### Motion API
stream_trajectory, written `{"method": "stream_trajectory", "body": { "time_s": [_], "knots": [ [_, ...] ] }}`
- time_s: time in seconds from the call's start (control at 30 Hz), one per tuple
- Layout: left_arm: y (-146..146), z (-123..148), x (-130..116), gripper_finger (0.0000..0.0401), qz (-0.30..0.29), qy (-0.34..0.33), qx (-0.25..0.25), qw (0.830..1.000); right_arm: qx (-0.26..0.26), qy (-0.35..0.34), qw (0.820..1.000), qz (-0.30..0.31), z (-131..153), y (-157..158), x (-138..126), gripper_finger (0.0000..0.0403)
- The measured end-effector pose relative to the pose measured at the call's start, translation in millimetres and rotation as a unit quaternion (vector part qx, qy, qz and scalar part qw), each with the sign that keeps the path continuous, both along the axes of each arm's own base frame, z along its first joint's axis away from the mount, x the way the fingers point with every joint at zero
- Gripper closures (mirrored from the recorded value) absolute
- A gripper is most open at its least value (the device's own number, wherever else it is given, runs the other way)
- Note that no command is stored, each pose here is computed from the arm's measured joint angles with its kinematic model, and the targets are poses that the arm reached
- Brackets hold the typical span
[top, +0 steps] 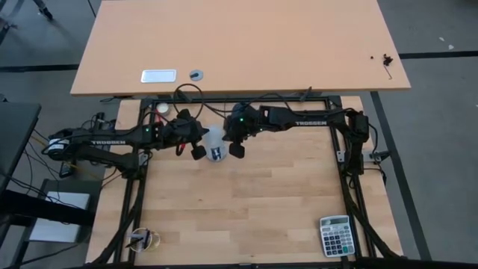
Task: Screw lightbulb
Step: Insert the white light bulb into the silver lamp
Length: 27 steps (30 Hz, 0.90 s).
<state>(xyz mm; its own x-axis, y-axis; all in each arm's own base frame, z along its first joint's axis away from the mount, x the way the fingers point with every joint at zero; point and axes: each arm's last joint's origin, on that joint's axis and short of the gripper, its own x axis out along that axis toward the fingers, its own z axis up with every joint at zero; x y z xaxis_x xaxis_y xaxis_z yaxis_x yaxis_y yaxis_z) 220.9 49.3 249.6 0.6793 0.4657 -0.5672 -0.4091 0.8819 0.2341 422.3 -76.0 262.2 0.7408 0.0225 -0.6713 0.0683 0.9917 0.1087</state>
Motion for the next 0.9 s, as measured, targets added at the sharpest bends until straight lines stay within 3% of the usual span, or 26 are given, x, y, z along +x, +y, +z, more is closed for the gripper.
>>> {"method": "stream_trajectory", "body": {
  "time_s": [0.2, 0.47, 0.9],
  "knots": [
    [1, 0, 0, 0.0401, 0.002, -0.001, 0.001, 1.0, 0.015, 0.012, 1.0, 0.019, -4, 7, -1, 0.0394],
    [1, 0, 0, 0.0401, 0.0, 0.0, 0.002, 1.0, -0.043, 0.004, 0.998, -0.041, 9, -1, -6, 0.0394],
    [0, 5, -1, 0.0401, -0.012, -0.008, 0.008, 1.0, -0.05, -0.006, 0.997, -0.053, 10, -4, -5, 0.0394]
  ]
}}
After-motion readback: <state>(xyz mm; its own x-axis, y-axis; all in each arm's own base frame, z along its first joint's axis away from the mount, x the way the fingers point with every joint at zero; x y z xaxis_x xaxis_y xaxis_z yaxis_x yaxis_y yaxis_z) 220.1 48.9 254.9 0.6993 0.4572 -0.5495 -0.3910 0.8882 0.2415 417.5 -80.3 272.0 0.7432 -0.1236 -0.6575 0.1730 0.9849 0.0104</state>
